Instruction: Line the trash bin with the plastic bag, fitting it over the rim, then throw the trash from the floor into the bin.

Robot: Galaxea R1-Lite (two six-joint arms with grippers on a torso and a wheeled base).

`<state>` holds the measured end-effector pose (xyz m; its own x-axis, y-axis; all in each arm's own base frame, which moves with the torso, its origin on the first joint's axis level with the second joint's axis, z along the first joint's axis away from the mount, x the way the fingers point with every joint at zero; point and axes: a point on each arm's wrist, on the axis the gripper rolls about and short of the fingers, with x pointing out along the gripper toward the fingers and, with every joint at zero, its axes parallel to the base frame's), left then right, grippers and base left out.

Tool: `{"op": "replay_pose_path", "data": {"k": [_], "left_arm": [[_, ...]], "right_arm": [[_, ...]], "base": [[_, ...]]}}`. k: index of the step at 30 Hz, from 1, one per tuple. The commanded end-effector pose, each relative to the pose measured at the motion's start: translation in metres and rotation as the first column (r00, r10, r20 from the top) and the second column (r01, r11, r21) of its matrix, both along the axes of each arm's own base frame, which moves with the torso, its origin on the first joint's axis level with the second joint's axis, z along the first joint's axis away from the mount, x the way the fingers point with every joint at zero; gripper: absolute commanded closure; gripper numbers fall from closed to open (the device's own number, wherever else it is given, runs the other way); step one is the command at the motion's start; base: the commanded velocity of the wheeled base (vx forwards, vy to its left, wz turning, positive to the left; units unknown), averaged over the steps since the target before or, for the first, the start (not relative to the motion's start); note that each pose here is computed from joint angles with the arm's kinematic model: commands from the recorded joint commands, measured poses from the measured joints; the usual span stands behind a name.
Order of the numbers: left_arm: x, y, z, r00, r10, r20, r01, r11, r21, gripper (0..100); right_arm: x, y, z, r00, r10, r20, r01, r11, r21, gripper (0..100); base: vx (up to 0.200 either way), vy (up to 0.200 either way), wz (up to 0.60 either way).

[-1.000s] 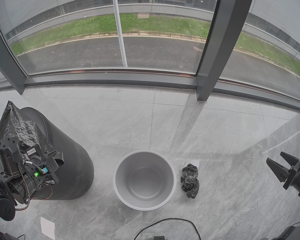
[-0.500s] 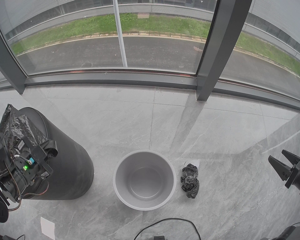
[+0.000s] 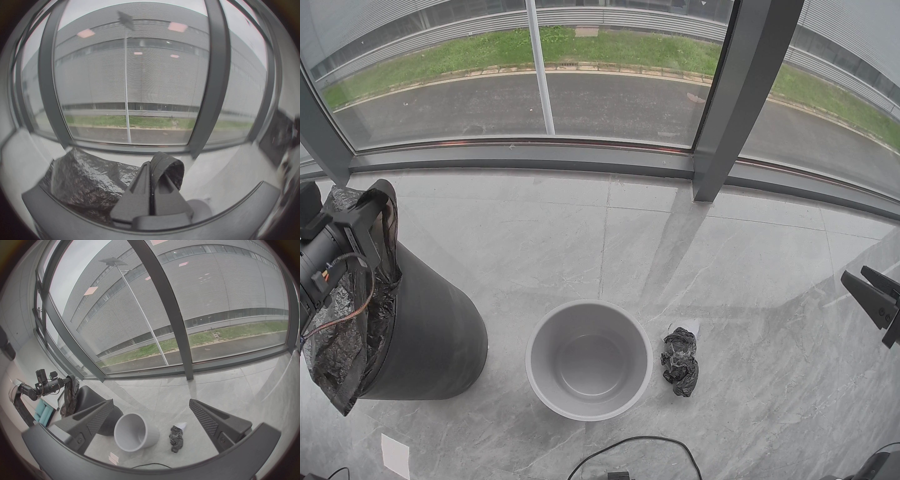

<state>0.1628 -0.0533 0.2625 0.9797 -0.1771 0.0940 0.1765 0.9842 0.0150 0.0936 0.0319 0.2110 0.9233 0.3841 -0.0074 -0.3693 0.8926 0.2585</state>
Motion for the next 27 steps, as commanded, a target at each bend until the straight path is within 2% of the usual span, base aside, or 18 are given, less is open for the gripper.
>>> {"op": "replay_pose_path", "data": {"k": [1, 2, 3, 4, 5, 6, 8, 10, 13, 16, 17, 19, 21, 27], "left_arm": [[-0.040, -0.023, 0.041, 0.942, -0.336, -0.010, 0.280, 0.802, -0.528, 100], [-0.040, -0.030, 0.039, 0.920, -0.391, -0.032, 0.306, 0.767, -0.564, 100], [-0.038, -0.032, 0.041, 0.912, -0.409, -0.035, 0.313, 0.748, -0.585, 100], [-0.038, -0.033, 0.041, 0.910, -0.414, -0.035, 0.316, 0.744, -0.588, 100], [-0.033, -0.038, 0.043, 0.893, -0.449, -0.044, 0.330, 0.716, -0.615, 100], [-0.028, -0.045, 0.050, 0.861, -0.506, -0.042, 0.355, 0.659, -0.662, 100], [-0.025, -0.050, 0.060, 0.823, -0.567, -0.025, 0.380, 0.584, -0.718, 100], [-0.025, -0.051, 0.069, 0.803, -0.596, -0.014, 0.398, 0.553, -0.732, 100], [-0.026, -0.052, 0.084, 0.786, -0.618, -0.004, 0.415, 0.533, -0.738, 100], [-0.034, -0.056, 0.102, 0.750, -0.661, 0.022, 0.428, 0.460, -0.778, 100], [-0.039, -0.057, 0.106, 0.734, -0.678, 0.035, 0.432, 0.427, -0.794, 100], [-0.044, -0.057, 0.109, 0.714, -0.698, 0.054, 0.438, 0.386, -0.812, 100], [-0.046, -0.056, 0.112, 0.708, -0.703, 0.068, 0.445, 0.370, -0.815, 100], [-0.044, -0.058, 0.112, 0.706, -0.706, 0.061, 0.440, 0.369, -0.819, 100]], "right_arm": [[0.046, 0.060, 0.026, 0.988, 0.125, -0.086, -0.119, 0.990, 0.071, 0], [0.055, 0.082, 0.027, 0.987, 0.124, -0.103, -0.116, 0.990, 0.074, 0], [0.060, 0.094, 0.025, 0.986, 0.123, -0.112, -0.116, 0.991, 0.066, 0], [0.061, 0.096, 0.025, 0.986, 0.123, -0.114, -0.116, 0.991, 0.062, 0], [0.067, 0.111, 0.021, 0.984, 0.124, -0.124, -0.119, 0.992, 0.049, 0], [0.076, 0.131, 0.014, 0.982, 0.132, -0.133, -0.128, 0.991, 0.036, 0], [0.084, 0.153, 0.004, 0.976, 0.154, -0.155, -0.154, 0.988, 0.011, 0], [0.091, 0.168, -0.001, 0.971, 0.171, -0.170, -0.175, 0.985, -0.010, 0], [0.102, 0.186, -0.005, 0.968, 0.183, -0.172, -0.192, 0.981, -0.039, 0], [0.111, 0.213, 0.004, 0.966, 0.220, -0.139, -0.227, 0.973, -0.031, 0], [0.112, 0.220, 0.005, 0.963, 0.231, -0.137, -0.237, 0.971, -0.030, 0], [0.113, 0.230, 0.005, 0.959, 0.246, -0.143, -0.254, 0.967, -0.035, 0], [0.109, 0.242, 0.002, 0.950, 0.272, -0.155, -0.282, 0.958, -0.045, 0], [0.098, 0.260, -0.009, 0.930, 0.319, -0.181, -0.336, 0.940, -0.066, 0]], "base": [[0.000, 0.000, 0.00], [0.000, 0.000, 0.00], [0.000, 0.000, 0.00], [0.000, 0.000, 0.00], [0.000, 0.000, 0.00], [0.000, 0.000, 0.00], [0.000, 0.000, 0.00], [0.000, 0.000, 0.00], [0.000, 0.000, 0.00], [0.000, 0.000, 0.00], [0.000, 0.000, 0.00], [0.000, 0.000, 0.00], [0.000, 0.000, 0.00], [0.000, 0.000, 0.00]]}}
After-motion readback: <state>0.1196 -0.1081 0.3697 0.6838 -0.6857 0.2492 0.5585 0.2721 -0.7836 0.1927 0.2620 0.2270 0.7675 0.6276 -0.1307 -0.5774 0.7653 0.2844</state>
